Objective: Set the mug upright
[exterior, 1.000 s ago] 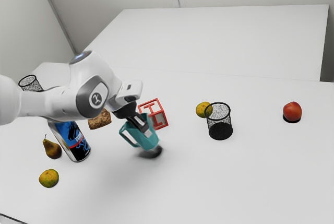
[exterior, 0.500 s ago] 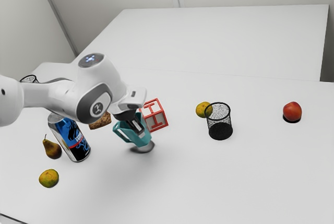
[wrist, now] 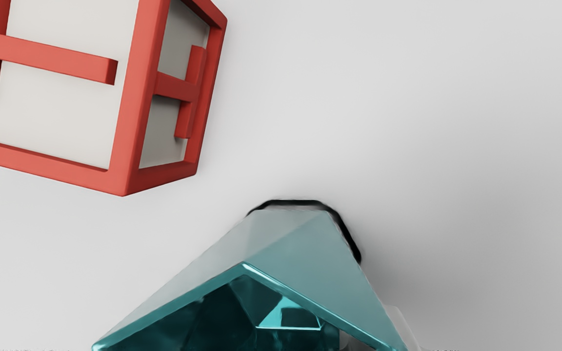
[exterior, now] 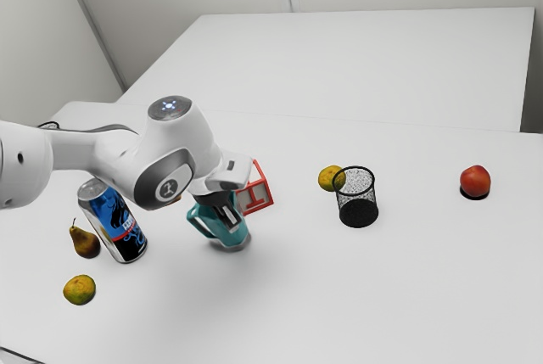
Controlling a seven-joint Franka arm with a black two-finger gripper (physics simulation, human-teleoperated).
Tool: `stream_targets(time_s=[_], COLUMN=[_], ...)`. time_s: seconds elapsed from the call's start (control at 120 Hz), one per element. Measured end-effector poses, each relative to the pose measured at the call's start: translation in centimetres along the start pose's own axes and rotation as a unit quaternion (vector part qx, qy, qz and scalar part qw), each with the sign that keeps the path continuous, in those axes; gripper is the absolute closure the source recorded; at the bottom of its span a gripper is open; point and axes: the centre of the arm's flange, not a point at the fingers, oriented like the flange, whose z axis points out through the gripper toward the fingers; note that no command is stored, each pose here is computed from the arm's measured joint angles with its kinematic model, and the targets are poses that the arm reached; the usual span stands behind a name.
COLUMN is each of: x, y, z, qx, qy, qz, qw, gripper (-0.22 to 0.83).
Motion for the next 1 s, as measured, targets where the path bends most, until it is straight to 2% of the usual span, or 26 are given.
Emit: stream_targets(time_s=[0.133,0.383,0.508,0.567,0.767,0.858,1.0], x=[0.0,0.3,0.4,1.0,5.7,7.6,9.5], y=[0.0,-0.1,-0.1,-0.1,-2.3,-4.4,-7.1], z=[0.0,-0.6,-1.4,-2.3,-9.4,-11.7,-12.5], qx=[0.001,0.003,0.004,0.007,0.014,0.003,-0.013], qy=[-0.002,0.002,0.009,0.016,0.035,0.021,-0.026], qz=[-0.008,-0.021,-0.026,-0.026,-0.05,-0.078,-0.114], qw=[1.0,1.0,1.0,1.0,0.998,0.997,0.993], gripper=[0.62,0.27,0.15,0.11,0.04,0.03,0.01])
